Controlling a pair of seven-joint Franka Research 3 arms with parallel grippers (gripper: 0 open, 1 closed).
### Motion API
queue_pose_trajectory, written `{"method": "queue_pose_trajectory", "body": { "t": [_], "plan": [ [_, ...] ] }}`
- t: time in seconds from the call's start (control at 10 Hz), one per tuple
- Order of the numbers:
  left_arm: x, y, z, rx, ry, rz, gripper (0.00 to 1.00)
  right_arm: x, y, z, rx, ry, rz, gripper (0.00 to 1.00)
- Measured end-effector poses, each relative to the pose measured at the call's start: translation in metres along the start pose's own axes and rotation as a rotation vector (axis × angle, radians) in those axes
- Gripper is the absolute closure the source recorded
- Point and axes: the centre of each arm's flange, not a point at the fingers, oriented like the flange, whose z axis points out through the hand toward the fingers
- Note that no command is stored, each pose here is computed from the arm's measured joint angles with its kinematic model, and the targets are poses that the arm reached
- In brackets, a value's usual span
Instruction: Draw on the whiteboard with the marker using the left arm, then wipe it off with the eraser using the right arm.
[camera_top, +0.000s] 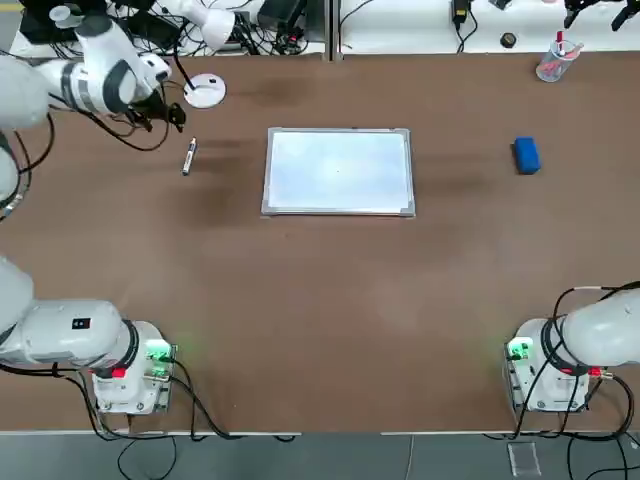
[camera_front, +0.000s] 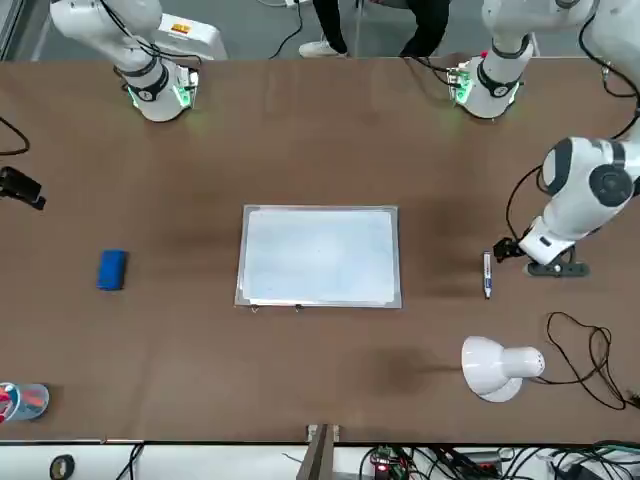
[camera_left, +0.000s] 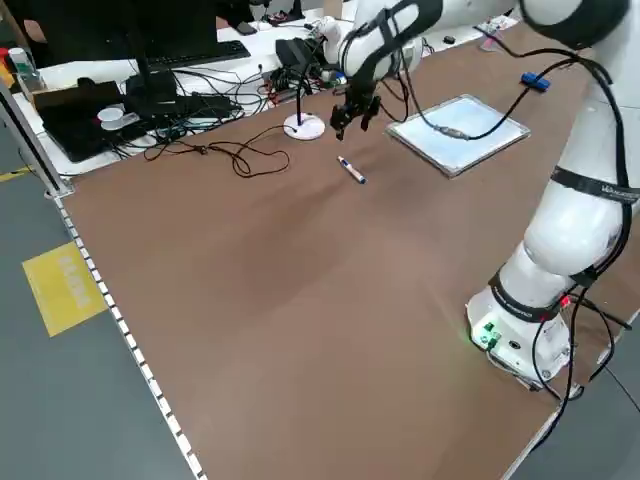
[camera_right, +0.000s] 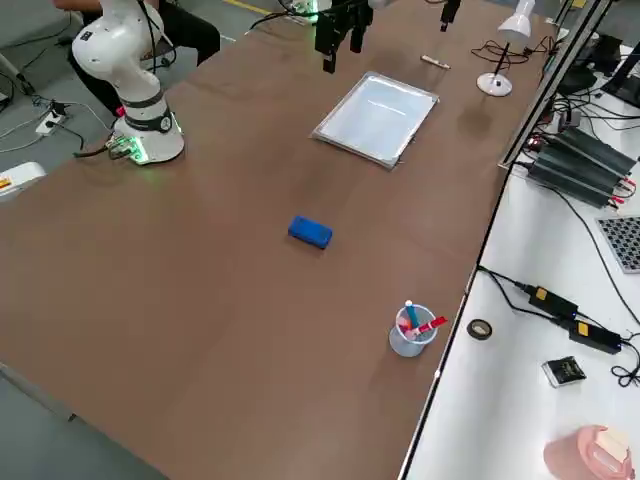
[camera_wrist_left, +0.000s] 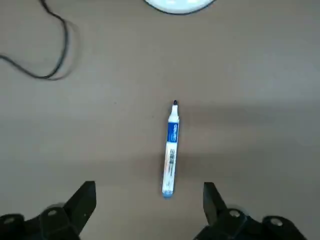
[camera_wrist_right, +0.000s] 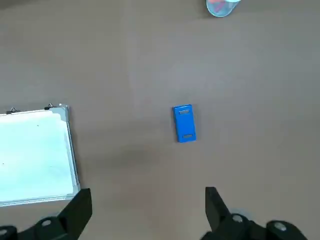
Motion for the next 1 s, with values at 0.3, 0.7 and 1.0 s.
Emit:
{"method": "queue_pose_trajectory", "body": {
  "t": [0.3, 0.7, 1.0],
  "plan": [
    [-0.005, 0.002, 0.051, -0.02, -0.004, 0.0, 0.15, 0.0, 0.0, 0.0, -0.004, 0.0, 0.0, 0.0],
    [-0.012, 0.005, 0.083, -0.019, -0.03, 0.022, 0.23, 0.0, 0.0, 0.0, -0.005, 0.0, -0.001, 0.0],
    [-0.016, 0.005, 0.094, -0.016, -0.049, 0.031, 0.29, 0.0, 0.0, 0.0, -0.006, 0.002, -0.002, 0.0]
  ]
}}
